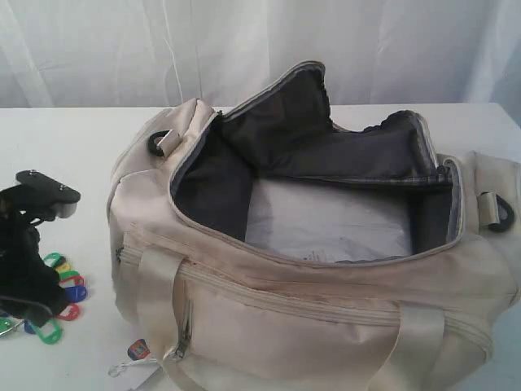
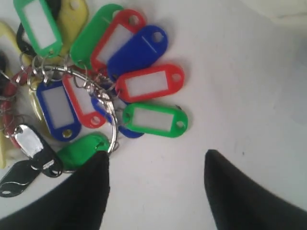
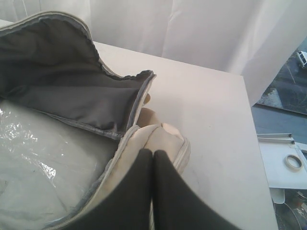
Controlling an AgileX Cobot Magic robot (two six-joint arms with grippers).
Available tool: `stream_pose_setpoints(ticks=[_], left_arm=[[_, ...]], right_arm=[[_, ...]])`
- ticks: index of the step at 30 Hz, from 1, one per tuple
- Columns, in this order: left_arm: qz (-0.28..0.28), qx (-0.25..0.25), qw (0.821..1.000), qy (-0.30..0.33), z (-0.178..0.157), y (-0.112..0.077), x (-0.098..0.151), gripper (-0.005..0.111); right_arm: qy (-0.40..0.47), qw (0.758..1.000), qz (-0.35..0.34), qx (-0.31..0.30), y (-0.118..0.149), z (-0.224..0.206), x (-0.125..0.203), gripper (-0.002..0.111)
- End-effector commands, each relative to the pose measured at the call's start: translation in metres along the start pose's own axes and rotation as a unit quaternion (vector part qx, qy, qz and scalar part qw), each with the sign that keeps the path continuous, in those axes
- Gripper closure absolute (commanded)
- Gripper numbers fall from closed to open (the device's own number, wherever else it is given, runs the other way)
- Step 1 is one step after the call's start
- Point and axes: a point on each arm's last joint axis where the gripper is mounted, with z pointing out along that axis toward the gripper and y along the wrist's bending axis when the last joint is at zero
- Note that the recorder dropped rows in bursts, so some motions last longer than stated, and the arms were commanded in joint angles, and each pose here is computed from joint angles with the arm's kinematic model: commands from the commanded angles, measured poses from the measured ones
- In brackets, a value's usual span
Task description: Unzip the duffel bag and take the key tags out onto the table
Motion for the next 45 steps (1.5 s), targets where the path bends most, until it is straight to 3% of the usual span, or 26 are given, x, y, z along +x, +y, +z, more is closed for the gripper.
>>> stream_pose_setpoints(ticks=[1, 3, 7, 12, 15, 18, 25, 35, 38, 45], left_arm=[[-0.054, -0.034, 0.998, -0.004, 0.021, 0.007, -0.002, 0.042], [-0.057, -0.056, 0.997, 0.01, 0.031, 0.011, -0.005, 0.042], [-0.051, -0.05, 0.997, 0.005, 0.052, 0.01, -0.013, 0.045], [-0.069, -0.045, 0.997, 0.0, 0.068, 0.009, -0.019, 0.076], [-0.074, -0.04, 0.996, -0.021, 0.066, 0.009, -0.025, 0.107], [-0.06, -0.007, 0.997, -0.044, 0.059, 0.003, -0.038, 0.107], [0.066, 0.091, 0.99, -0.084, 0.036, -0.039, -0.065, 0.107], [0.085, 0.108, 0.989, -0.062, 0.025, -0.048, -0.07, 0.106], [0.086, 0.11, 0.989, -0.057, 0.025, -0.048, -0.069, 0.096], [0.093, 0.104, 0.989, -0.054, 0.026, -0.047, -0.068, 0.052]], right_arm=[[-0.007, 1.0, 0.0, 0.002, -0.001, 0.0, 0.0, 0.108], [-0.007, 1.0, 0.0, 0.002, -0.001, 0.0, 0.0, 0.108], [-0.007, 1.0, 0.0, 0.002, -0.001, 0.0, 0.0, 0.108], [-0.007, 1.0, 0.0, 0.002, -0.001, 0.0, 0.0, 0.108], [-0.007, 1.0, 0.0, 0.002, -0.001, 0.0, 0.0, 0.108], [-0.007, 1.0, 0.0, 0.002, -0.001, 0.0, 0.0, 0.108], [-0.007, 1.0, 0.0, 0.002, -0.001, 0.0, 0.0, 0.108], [-0.007, 1.0, 0.0, 0.002, -0.001, 0.0, 0.0, 0.108], [-0.007, 1.0, 0.0, 0.002, -0.001, 0.0, 0.0, 0.108], [-0.007, 1.0, 0.0, 0.002, -0.001, 0.0, 0.0, 0.108]])
